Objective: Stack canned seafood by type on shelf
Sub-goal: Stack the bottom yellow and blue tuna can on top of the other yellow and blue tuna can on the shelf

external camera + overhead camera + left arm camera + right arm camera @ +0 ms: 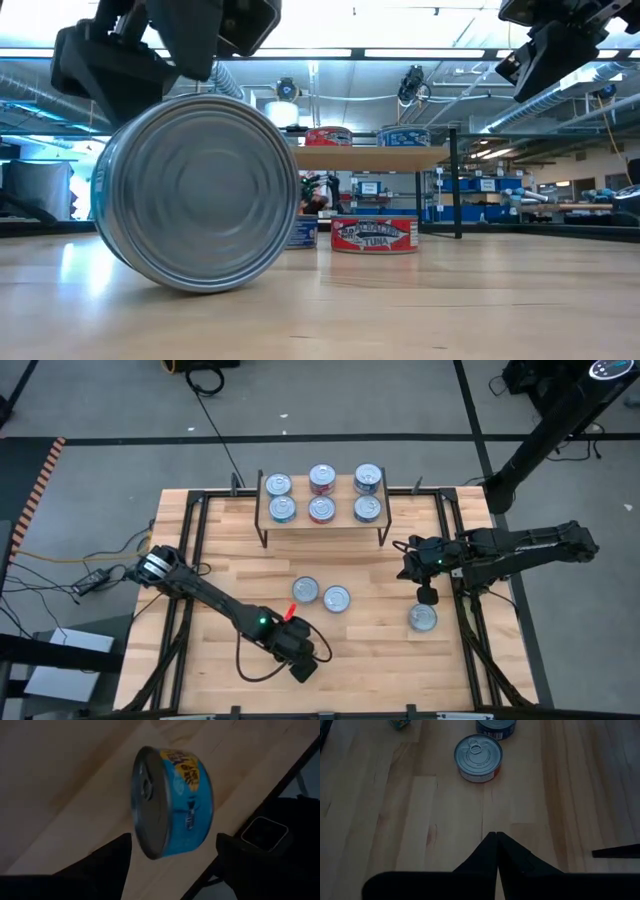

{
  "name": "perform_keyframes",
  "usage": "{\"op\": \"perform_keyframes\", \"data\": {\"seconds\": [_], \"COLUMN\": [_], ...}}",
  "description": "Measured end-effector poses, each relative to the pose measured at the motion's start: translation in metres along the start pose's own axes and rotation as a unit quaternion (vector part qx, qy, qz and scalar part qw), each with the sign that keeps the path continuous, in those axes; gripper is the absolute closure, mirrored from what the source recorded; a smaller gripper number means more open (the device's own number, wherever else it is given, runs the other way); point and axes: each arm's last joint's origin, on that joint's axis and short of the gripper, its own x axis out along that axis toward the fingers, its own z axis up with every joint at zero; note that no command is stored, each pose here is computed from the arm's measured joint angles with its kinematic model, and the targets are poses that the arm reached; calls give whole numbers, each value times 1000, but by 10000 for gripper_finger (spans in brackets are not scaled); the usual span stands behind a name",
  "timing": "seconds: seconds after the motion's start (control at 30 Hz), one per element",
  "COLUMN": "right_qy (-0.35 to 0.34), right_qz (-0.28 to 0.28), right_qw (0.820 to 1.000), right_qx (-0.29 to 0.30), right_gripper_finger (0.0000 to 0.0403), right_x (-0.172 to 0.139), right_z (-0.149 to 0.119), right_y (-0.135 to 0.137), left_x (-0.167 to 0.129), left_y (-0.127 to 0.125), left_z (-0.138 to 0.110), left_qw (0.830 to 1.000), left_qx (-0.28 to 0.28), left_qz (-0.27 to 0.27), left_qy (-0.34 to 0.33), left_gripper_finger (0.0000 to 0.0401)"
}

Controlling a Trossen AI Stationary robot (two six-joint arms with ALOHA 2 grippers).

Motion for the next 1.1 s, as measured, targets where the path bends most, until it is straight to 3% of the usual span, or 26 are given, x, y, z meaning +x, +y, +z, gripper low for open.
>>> {"op": "perform_keyframes", "data": {"seconds": [0.5, 0.63, 0.83, 0.93, 1.1], "right_qy": [2, 2, 2, 2, 2], "right_qz": [0, 0, 0, -1, -6], "right_qw": [1000, 1000, 1000, 1000, 1000], "right_qx": [-5, -5, -5, -5, -9], "right_gripper_finger": [382, 382, 382, 382, 382], "right_x": [0, 0, 0, 0, 0], "right_z": [0, 0, 0, 0, 0], "right_y": [0, 0, 0, 0, -1], "left_x": [15, 15, 7, -8, -41], "left_y": [4, 4, -4, -11, -9], "left_z": [3, 2, 7, 14, 30], "left_qw": [999, 999, 998, 995, 986], "left_qx": [23, 36, 66, 97, 137], "left_qz": [27, 29, 8, 18, 94], "left_qy": [-15, -3, 13, 14, 25], "left_gripper_finger": [117, 158, 260, 264, 264]}}
